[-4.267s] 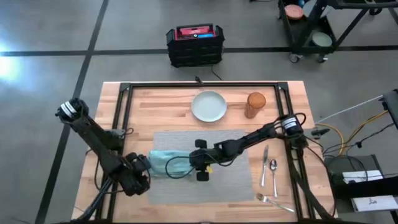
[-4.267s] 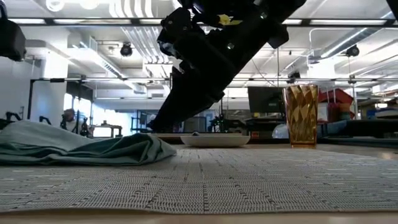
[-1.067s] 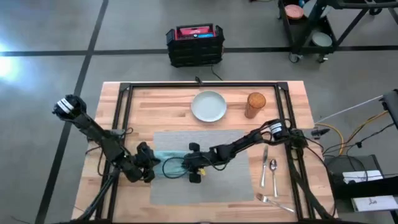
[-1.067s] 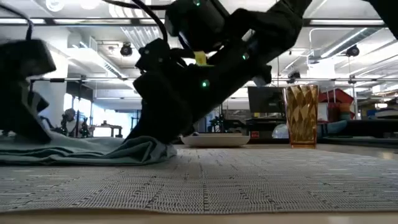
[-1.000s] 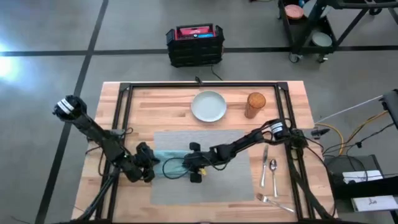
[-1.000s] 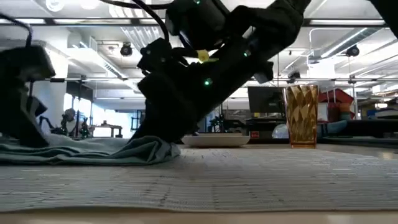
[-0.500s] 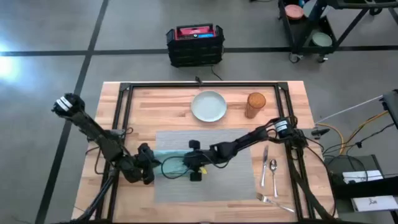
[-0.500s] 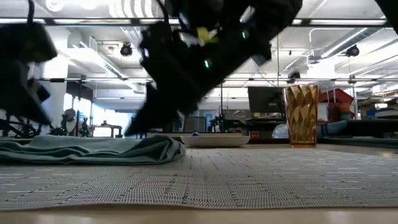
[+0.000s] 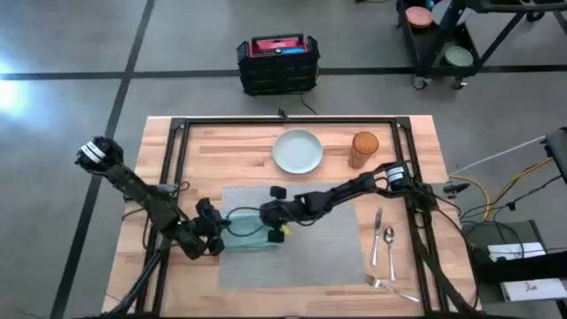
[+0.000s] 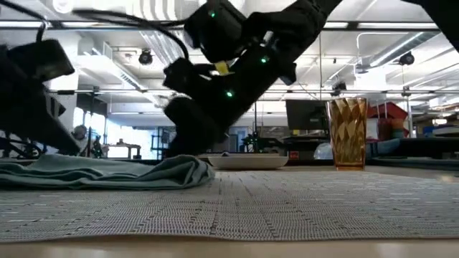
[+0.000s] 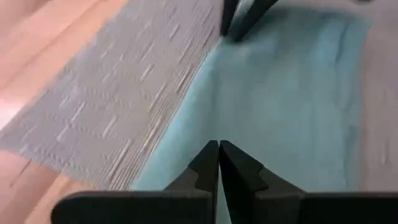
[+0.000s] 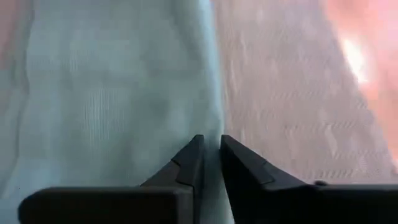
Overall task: Set table place
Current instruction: Fold the table napkin
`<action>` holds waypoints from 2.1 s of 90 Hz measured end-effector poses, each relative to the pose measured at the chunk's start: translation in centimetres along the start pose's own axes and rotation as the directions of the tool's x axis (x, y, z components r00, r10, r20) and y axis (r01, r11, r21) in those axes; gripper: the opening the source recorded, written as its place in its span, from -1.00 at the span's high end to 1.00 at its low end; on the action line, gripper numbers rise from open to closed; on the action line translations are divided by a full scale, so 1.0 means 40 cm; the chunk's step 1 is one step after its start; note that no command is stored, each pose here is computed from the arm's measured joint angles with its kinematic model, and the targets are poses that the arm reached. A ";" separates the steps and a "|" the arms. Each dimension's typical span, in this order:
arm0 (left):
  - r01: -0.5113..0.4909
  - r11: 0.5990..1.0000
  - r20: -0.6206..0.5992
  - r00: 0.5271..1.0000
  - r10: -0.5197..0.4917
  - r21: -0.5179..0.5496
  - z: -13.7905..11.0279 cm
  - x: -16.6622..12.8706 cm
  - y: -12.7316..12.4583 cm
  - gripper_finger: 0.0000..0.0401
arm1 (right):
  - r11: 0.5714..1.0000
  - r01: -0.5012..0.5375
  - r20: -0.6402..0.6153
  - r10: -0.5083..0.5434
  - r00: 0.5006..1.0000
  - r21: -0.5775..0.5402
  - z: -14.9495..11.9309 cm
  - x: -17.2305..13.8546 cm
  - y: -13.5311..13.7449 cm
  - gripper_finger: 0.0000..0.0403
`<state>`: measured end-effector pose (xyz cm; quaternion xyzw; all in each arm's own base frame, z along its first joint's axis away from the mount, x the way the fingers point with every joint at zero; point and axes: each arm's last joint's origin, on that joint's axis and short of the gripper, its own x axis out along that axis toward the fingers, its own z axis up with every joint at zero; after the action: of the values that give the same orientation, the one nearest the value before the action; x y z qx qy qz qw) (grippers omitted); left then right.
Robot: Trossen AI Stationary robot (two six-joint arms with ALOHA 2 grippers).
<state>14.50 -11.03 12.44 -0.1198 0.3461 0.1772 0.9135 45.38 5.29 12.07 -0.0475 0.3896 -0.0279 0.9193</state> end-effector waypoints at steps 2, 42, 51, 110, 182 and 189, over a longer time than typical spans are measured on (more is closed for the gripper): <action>-0.010 1.000 -0.008 1.000 0.010 0.001 -0.003 0.001 0.002 1.00 | 1.000 0.000 -0.010 0.000 1.000 -0.002 0.000 -0.002 -0.001 0.84; -0.027 0.999 -0.070 0.997 0.025 -0.038 0.003 -0.004 -0.005 1.00 | 1.000 0.006 -0.037 -0.006 0.999 -0.009 0.026 -0.029 -0.006 0.84; 0.027 0.999 -0.037 0.999 -0.028 -0.038 0.036 -0.025 -0.025 1.00 | 1.000 -0.001 0.003 0.001 1.000 0.006 0.056 -0.060 -0.008 0.82; 0.213 0.977 -0.014 0.977 -0.213 -0.016 0.028 0.006 -0.078 1.00 | 0.974 -0.221 0.175 0.211 0.962 0.041 0.040 -0.001 0.140 0.76; 0.208 0.973 -0.169 0.960 -0.224 -0.105 -0.037 0.029 -0.058 1.00 | 0.981 -0.192 -0.104 0.189 0.976 -0.015 -0.008 -0.034 0.141 0.80; 0.211 0.972 -0.170 0.959 -0.227 -0.106 -0.035 0.025 -0.057 1.00 | 0.982 -0.190 -0.133 0.187 0.973 -0.017 -0.010 -0.045 0.142 0.81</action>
<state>15.31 -13.32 10.96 -0.2126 0.4041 0.0783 0.8862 43.91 11.07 12.45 -0.0219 0.4520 0.0622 0.8896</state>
